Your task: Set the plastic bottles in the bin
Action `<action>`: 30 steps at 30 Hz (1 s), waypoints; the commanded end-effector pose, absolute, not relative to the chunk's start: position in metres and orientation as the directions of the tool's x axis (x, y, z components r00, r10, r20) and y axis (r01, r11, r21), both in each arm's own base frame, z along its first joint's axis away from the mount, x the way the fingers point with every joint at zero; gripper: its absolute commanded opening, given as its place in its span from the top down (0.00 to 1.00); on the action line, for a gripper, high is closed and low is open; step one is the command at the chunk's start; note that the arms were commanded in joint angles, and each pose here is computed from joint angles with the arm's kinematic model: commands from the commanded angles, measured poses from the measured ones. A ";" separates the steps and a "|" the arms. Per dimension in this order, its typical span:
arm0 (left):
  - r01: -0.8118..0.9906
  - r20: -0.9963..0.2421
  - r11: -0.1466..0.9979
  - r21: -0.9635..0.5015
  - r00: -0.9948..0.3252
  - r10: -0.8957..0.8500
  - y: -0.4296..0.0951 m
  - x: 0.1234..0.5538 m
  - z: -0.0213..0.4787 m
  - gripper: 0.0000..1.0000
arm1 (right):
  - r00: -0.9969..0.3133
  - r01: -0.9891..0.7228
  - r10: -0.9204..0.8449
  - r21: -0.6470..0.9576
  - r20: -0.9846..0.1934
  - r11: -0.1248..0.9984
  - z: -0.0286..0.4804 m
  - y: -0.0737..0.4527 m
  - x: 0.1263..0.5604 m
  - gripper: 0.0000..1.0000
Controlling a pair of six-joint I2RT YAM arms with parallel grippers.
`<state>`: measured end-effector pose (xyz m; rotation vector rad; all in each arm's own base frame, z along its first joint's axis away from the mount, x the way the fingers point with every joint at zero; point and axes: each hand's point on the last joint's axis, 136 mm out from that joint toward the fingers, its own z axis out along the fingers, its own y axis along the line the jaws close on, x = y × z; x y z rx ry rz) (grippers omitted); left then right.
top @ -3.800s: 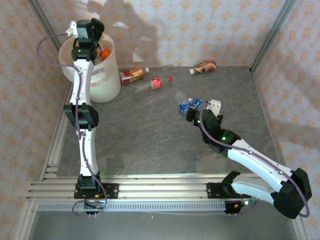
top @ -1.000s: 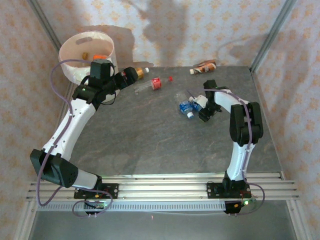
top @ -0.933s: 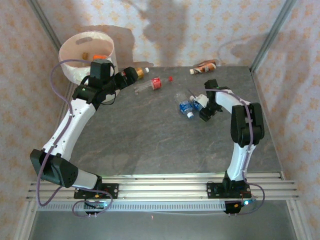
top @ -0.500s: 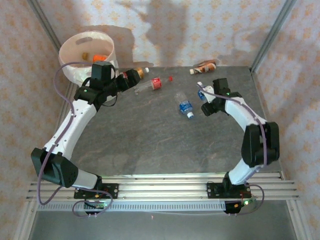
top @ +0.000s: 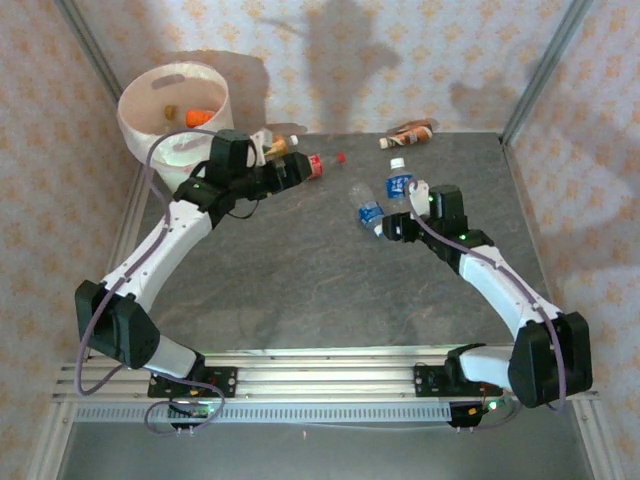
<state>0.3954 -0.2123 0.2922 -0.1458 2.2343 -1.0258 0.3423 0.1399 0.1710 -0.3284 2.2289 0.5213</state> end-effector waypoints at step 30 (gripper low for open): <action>0.542 -0.600 0.332 -0.772 -0.795 -0.095 -0.342 0.362 0.319 0.10 | -0.688 -0.703 -0.028 0.656 -0.725 0.275 0.266 0.275 0.283 0.65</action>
